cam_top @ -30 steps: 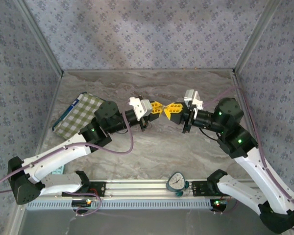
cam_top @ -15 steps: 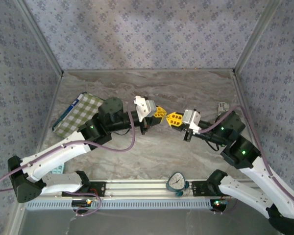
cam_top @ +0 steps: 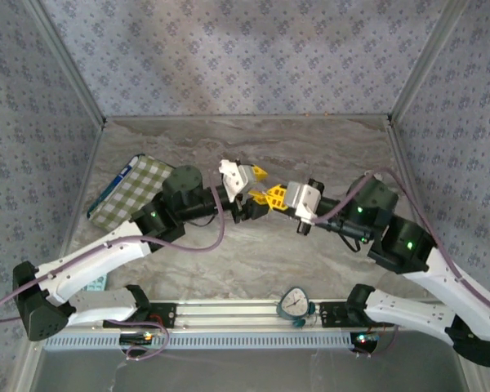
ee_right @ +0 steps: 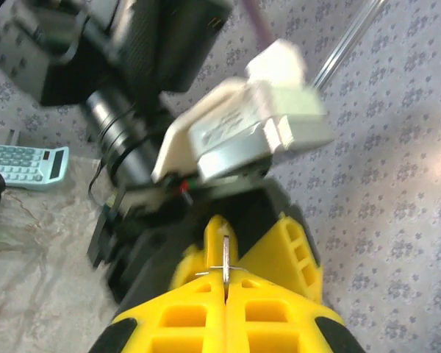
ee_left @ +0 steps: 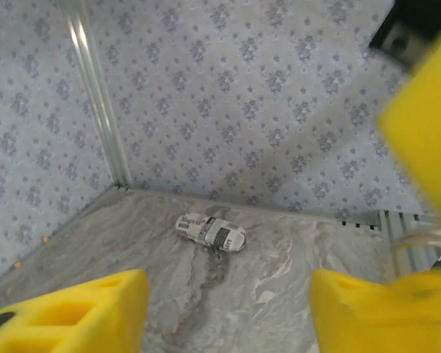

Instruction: Remove the keys from the keyring

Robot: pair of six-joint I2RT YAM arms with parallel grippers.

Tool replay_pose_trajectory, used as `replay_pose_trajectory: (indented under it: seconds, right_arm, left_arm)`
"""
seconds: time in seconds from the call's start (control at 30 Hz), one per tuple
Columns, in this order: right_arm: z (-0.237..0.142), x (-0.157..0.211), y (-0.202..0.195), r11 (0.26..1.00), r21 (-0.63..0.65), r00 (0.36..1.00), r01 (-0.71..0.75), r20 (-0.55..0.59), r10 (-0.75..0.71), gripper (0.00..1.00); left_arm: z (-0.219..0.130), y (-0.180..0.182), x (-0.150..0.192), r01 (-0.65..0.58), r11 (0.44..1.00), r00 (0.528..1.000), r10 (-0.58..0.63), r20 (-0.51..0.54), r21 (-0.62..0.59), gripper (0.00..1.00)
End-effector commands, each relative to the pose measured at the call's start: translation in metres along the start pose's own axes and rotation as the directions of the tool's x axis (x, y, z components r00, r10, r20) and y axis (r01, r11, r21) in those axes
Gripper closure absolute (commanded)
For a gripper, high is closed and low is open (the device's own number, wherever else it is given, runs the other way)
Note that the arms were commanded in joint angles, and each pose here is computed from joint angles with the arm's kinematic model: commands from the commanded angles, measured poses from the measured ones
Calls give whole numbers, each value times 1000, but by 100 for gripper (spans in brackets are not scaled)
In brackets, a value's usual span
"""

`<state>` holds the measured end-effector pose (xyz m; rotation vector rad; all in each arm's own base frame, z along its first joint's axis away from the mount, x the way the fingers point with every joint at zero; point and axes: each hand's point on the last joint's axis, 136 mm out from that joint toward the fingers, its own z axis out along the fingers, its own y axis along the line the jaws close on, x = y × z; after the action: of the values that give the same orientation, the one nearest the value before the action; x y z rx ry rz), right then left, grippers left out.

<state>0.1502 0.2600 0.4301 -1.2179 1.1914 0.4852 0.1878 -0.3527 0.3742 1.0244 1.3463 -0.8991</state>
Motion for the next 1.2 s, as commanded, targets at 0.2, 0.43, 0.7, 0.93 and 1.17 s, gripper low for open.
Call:
replay_pose_trajectory:
  seconds: [0.2,0.43,0.7,0.93,1.17]
  right_arm:
    - [13,15,-6,944,-18,923,-330,-218,319,100]
    - [21,23,-3,856,-34,824,-515,-294,484,100]
    - [26,16,-4,815,-51,795,-577,-263,546,100]
    - [29,12,-3,798,-75,788,-598,-239,568,100]
    - [29,5,-4,790,-92,786,-607,-215,579,100]
  left_arm:
    - [-27,11,-3,-3,990,990,23,140,-138,27]
    - [-54,20,8,20,972,970,37,240,-234,24]
    - [-53,5,2,-94,979,939,148,311,-182,24]
    - [-46,2,-12,-144,975,919,195,342,-170,25]
    - [-37,2,-22,-158,974,905,208,371,-159,30]
